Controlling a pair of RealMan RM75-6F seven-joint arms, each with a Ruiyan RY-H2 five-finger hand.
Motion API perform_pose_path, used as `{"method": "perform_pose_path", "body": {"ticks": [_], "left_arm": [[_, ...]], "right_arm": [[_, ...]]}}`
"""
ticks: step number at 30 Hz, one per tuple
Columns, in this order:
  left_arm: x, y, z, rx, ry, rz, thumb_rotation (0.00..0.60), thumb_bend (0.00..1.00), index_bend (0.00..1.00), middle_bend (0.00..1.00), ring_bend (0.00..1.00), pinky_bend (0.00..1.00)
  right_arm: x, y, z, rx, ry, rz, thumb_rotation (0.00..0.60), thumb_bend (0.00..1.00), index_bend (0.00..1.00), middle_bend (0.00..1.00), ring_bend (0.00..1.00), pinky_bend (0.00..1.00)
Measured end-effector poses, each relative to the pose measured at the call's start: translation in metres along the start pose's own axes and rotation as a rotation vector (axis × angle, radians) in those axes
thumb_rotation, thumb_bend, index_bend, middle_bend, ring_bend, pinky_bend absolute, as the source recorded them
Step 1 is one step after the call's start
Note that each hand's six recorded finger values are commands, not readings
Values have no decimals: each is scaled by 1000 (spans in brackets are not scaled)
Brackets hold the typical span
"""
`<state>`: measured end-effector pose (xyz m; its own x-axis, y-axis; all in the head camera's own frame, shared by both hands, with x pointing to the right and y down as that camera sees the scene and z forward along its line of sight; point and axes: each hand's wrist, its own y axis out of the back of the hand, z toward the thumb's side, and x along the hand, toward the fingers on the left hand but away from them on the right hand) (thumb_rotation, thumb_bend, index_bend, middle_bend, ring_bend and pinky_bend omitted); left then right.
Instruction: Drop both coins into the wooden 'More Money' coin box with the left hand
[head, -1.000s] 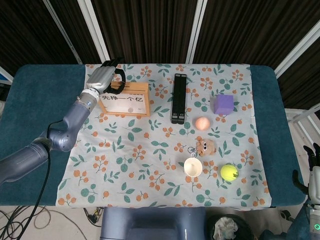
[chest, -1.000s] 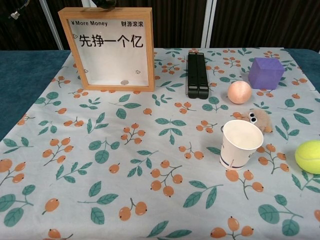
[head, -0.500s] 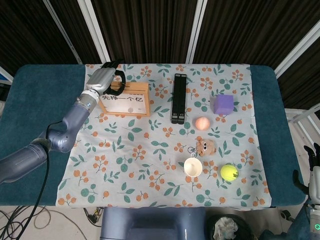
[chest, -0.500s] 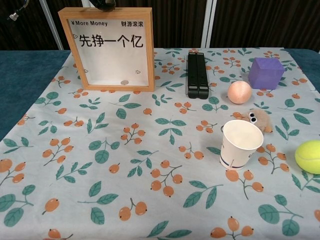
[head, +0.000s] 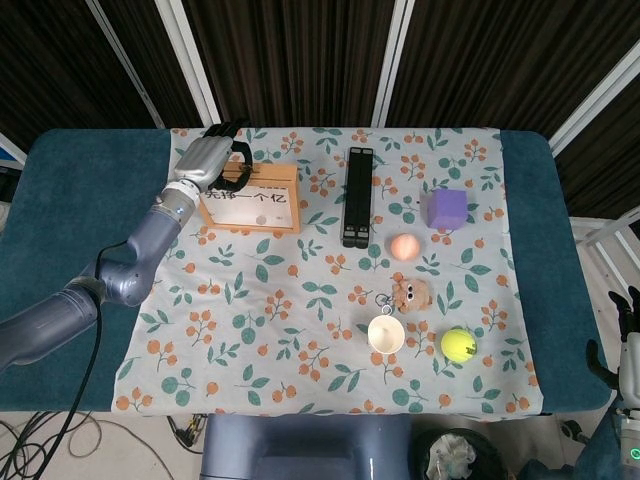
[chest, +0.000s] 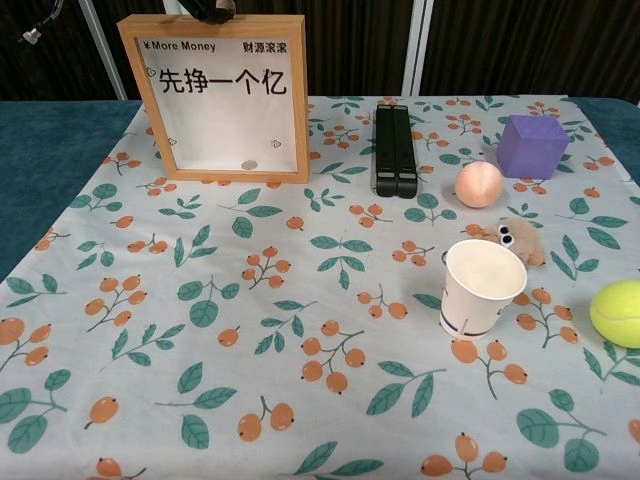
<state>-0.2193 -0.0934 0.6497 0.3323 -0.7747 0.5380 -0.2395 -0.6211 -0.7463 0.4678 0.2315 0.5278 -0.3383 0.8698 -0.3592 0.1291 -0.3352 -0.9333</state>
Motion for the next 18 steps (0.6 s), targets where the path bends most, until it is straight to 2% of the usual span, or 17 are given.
{"method": "perform_pose_path", "body": {"ticks": [18], "left_arm": [[2, -1, -1, 19, -1, 9, 600, 566, 619, 14, 0, 0]], "right_arm": [[0, 0, 0, 0, -1, -1, 600, 512, 152, 20, 0, 0]]}}
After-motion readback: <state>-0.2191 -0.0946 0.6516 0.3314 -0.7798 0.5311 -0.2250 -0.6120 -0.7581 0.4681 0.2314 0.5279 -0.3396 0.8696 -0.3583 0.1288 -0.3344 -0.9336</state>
